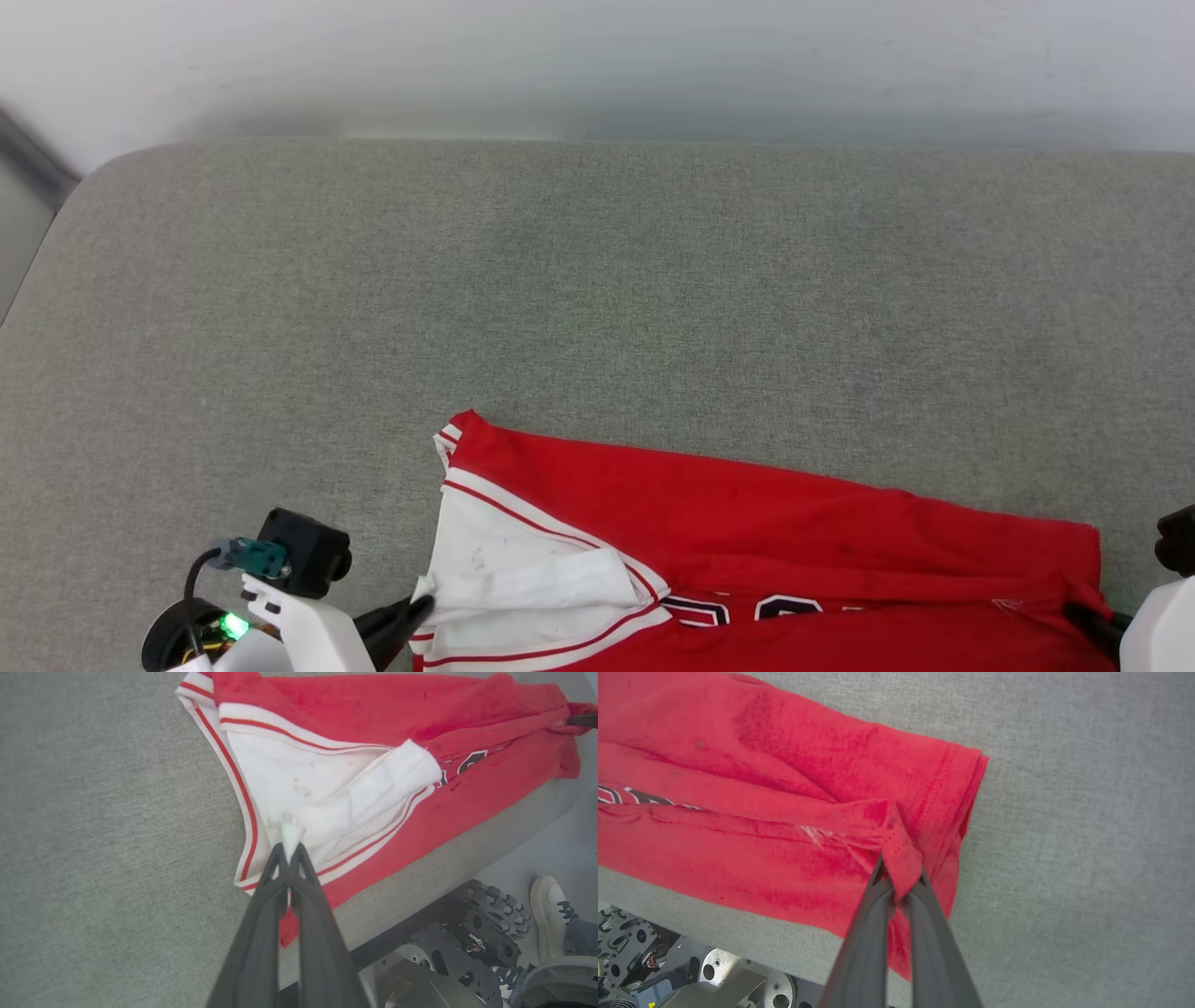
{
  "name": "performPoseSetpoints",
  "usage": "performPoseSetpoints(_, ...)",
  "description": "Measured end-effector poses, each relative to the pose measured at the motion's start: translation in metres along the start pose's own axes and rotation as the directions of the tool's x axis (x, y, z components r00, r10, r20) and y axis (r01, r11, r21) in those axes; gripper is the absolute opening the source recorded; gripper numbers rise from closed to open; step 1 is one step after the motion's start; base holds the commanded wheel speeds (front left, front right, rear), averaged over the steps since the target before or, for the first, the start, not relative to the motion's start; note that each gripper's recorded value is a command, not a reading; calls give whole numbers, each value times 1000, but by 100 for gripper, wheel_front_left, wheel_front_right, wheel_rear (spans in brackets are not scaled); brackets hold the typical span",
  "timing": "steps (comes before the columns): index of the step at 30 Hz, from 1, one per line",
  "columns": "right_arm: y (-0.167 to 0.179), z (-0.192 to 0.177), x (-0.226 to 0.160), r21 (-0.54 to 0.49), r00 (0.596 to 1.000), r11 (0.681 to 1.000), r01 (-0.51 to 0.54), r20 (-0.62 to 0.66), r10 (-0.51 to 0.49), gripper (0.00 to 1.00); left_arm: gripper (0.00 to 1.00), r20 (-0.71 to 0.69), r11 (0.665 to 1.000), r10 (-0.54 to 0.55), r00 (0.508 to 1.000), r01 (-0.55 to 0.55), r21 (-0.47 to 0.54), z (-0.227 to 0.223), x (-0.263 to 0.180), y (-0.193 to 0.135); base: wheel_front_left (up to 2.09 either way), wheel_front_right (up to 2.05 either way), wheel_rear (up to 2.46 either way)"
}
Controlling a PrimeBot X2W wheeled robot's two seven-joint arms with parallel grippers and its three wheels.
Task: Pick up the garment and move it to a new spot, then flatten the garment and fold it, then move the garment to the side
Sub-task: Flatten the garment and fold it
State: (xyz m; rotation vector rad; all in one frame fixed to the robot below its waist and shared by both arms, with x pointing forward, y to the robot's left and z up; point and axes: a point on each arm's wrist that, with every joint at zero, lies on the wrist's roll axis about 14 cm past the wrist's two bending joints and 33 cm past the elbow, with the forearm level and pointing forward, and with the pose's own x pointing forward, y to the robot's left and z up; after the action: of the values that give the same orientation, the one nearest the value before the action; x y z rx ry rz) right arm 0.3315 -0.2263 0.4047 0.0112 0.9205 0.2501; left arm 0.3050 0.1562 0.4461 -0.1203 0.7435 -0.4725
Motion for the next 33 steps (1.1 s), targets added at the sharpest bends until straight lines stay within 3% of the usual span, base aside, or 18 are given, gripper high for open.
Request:
performPoseSetpoints(14,1,-22,9,-95,996,995,-24,-89,16,0,1,-164,999,5,987,0,33,-46,12,-2,0,0,0)
performPoseSetpoints(15,2,-22,10,-101,996,995,-26,-84,17,44,45,-170,999,11,985,-4,44,-49,13,-1,0,0,0)
performPoseSetpoints(16,1,-22,10,-100,997,995,-24,-77,17,100,100,-168,999,17,986,-8,51,-49,14,0,0,0,0)
performPoseSetpoints(22,5,-13,7,-83,999,996,-34,-14,33,100,100,-109,998,31,994,-24,58,-43,15,0,0,0,0)
performPoseSetpoints(27,1,17,-8,-46,992,999,-23,125,28,100,100,101,998,42,994,-46,41,-1,11,-2,0,0,0)
performPoseSetpoints(30,2,38,-18,0,976,1000,-31,218,31,100,100,254,994,72,964,-90,60,31,2,5,0,0,0)
performPoseSetpoints(33,2,54,-28,38,955,999,-32,296,19,100,100,419,988,114,901,-146,44,64,-11,14,0,0,0)
